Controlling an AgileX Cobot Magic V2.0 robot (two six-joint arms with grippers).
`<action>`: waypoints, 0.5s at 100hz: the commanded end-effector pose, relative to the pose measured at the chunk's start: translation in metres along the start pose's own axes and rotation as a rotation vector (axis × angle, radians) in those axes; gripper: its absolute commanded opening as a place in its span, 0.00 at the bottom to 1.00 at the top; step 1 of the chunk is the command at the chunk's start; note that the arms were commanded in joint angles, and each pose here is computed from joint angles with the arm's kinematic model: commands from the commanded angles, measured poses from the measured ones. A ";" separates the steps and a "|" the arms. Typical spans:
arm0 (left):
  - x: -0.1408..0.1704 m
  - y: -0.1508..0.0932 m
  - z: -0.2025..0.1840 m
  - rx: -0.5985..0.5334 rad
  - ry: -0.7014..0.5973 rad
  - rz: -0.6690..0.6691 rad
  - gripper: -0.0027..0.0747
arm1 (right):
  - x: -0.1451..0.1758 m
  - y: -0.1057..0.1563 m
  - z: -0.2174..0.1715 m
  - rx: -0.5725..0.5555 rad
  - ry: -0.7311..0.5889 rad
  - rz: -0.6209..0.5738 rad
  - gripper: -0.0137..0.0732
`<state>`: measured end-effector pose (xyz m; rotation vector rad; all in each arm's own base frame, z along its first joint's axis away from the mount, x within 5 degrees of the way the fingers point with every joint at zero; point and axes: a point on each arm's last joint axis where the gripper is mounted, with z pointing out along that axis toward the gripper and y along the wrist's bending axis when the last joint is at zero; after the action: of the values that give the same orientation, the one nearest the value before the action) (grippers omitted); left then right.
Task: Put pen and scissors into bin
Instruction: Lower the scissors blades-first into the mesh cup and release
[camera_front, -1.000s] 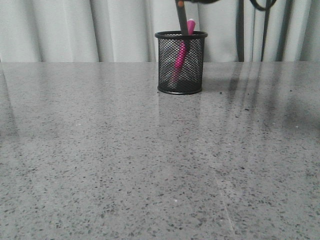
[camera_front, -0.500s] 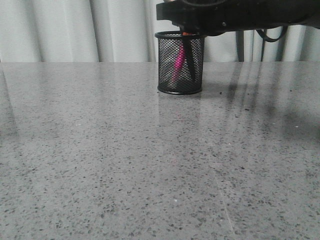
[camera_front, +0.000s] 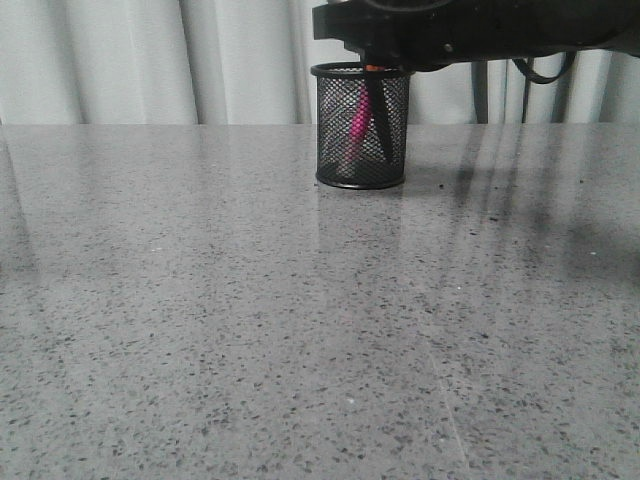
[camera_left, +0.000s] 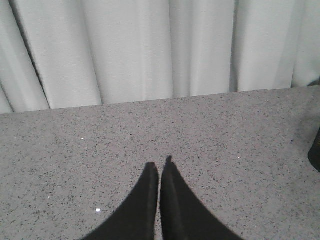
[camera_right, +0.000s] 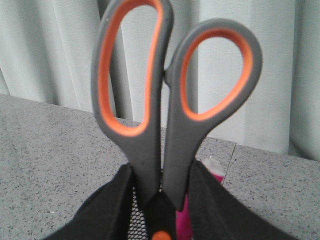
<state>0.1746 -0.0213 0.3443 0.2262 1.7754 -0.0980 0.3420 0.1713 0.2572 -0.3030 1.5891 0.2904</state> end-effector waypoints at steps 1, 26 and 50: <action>-0.013 0.002 -0.004 -0.026 -0.070 -0.019 0.01 | -0.032 -0.002 -0.006 0.009 -0.151 0.002 0.42; -0.013 0.002 -0.004 -0.026 -0.070 -0.019 0.01 | -0.035 -0.002 -0.007 0.009 -0.158 0.003 0.44; -0.013 0.002 -0.004 -0.026 -0.070 -0.019 0.01 | -0.060 -0.003 -0.021 0.010 -0.231 0.011 0.44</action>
<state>0.1746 -0.0213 0.3443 0.2262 1.7754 -0.0980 0.3378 0.1691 0.2700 -0.2937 1.5567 0.2972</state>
